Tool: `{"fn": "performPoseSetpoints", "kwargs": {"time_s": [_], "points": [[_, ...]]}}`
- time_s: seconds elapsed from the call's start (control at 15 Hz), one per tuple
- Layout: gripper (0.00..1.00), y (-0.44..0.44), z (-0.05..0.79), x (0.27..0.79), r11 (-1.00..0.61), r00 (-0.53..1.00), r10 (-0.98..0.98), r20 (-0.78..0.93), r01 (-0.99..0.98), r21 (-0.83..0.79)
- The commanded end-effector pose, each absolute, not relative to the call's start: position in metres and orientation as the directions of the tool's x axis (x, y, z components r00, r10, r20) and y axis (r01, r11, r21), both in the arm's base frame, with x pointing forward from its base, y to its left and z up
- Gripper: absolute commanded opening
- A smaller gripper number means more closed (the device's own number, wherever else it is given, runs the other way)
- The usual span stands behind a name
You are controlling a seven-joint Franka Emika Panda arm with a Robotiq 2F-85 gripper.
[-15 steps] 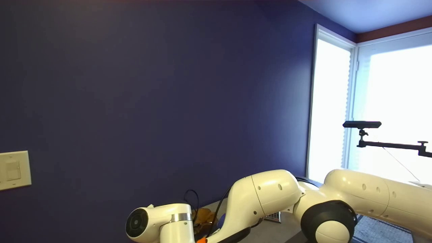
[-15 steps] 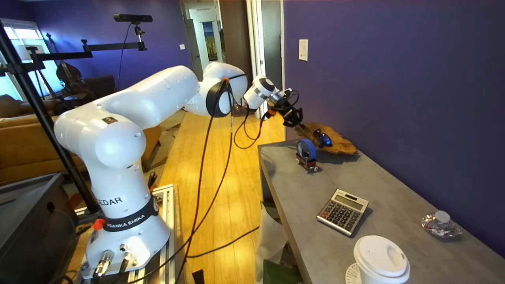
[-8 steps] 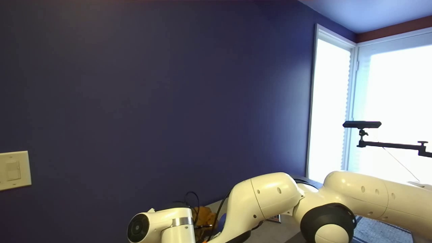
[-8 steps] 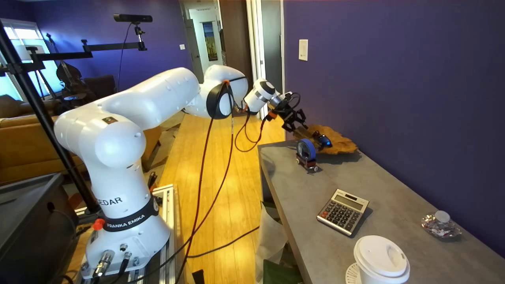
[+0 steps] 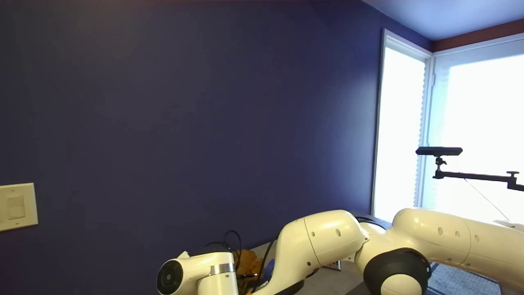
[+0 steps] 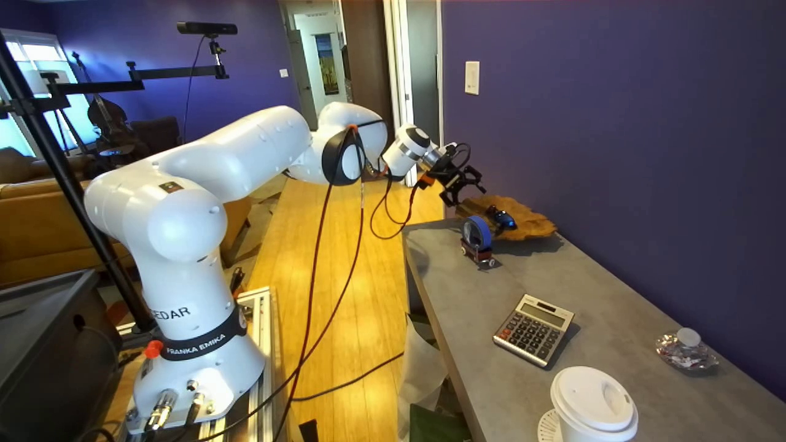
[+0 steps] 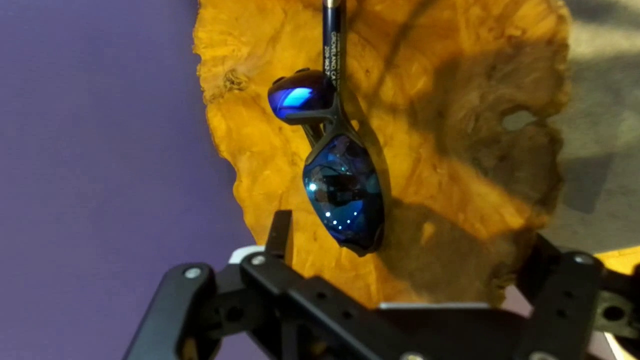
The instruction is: Move the key bowl from the right to the left
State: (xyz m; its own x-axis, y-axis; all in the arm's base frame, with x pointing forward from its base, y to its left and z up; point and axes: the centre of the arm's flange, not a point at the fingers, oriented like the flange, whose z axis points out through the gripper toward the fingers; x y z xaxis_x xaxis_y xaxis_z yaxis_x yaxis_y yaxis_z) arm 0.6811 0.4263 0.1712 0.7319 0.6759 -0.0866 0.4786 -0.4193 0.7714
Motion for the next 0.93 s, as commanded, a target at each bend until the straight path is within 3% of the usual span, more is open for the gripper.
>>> {"fn": "performPoseSetpoints", "kwargs": {"time_s": [0.0, 0.87], "points": [[1.00, 0.430, 0.176, 0.695, -0.420, 0.725, 0.688, -0.030, 0.431, 0.799], [1.00, 0.410, 0.164, 0.686, -0.530, 0.793, 0.605, 0.074, 0.332, 0.781]]}}
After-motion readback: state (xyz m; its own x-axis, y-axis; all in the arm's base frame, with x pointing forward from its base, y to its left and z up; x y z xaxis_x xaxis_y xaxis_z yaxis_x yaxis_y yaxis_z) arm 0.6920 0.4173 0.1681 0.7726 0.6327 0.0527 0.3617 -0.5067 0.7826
